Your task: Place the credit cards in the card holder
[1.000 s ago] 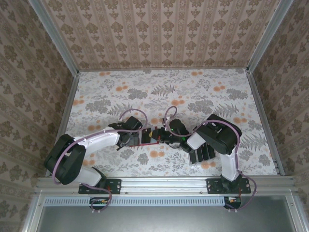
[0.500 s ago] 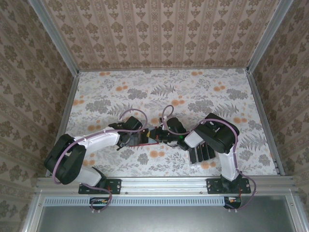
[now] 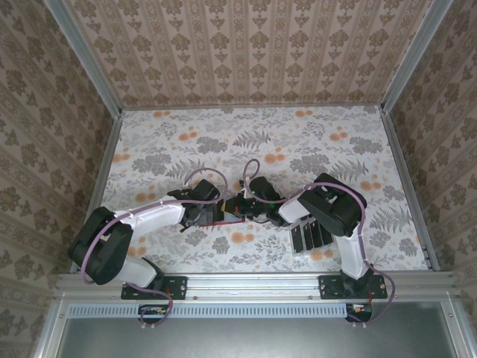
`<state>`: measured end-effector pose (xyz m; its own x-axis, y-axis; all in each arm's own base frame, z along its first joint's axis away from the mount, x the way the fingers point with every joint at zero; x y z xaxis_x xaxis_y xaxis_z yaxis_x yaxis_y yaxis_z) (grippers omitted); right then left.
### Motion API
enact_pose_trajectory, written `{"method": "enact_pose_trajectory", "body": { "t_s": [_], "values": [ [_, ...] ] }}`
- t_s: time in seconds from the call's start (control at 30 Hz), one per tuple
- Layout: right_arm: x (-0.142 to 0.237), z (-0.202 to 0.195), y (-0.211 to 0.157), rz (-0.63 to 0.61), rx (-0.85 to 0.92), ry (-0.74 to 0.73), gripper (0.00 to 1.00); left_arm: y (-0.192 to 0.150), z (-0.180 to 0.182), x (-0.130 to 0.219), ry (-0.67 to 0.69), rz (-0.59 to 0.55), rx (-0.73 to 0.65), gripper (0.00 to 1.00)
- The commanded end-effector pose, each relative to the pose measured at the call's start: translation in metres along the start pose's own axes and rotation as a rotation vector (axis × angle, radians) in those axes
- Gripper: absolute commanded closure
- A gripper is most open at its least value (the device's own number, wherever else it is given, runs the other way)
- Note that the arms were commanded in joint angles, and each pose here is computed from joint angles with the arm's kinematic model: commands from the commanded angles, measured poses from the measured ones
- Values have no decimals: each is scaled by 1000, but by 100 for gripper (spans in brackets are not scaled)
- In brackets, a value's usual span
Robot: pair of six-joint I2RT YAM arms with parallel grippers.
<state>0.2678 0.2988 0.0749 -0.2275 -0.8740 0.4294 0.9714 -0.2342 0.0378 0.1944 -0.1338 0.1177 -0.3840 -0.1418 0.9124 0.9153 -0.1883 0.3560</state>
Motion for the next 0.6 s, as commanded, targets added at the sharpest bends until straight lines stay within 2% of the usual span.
{"method": "enact_pose_trajectory", "body": {
  "t_s": [0.0, 0.07, 0.2, 0.3, 0.43, 0.57],
  "values": [
    [-6, -20, -9, 61, -26, -118, 100, 6, -3, 6, -16, 2, 15, 0],
    [-4, -19, -9, 58, -25, -128, 97, 11, 0, 13, -23, -19, 32, 0],
    [1, -12, -9, 48, -17, -148, 76, 18, 11, 23, -44, -53, 107, 0],
    [6, -2, -8, 47, 1, -163, 65, 20, 20, 25, -52, -61, 164, 0],
    [14, 16, -6, 48, 44, -193, 56, 17, 30, 20, -46, -40, 216, 0],
    [22, 32, -4, 47, 92, -241, 52, 16, 35, 12, -32, -11, 249, 0]
  ]
}}
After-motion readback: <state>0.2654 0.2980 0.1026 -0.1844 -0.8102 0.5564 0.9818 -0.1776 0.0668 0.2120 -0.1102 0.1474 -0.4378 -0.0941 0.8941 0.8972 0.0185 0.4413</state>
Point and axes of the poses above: each hand's point on the last joint's axis, 136 mm out from that joint toward the fingers, its own x axis back along the fingers, its own z axis along the line the jaws close on, y = z × x, the point moved 10 cm from there along x, back along the fingers, and after that the axes turned 7 degrees about -x, right-handed, at the moved point
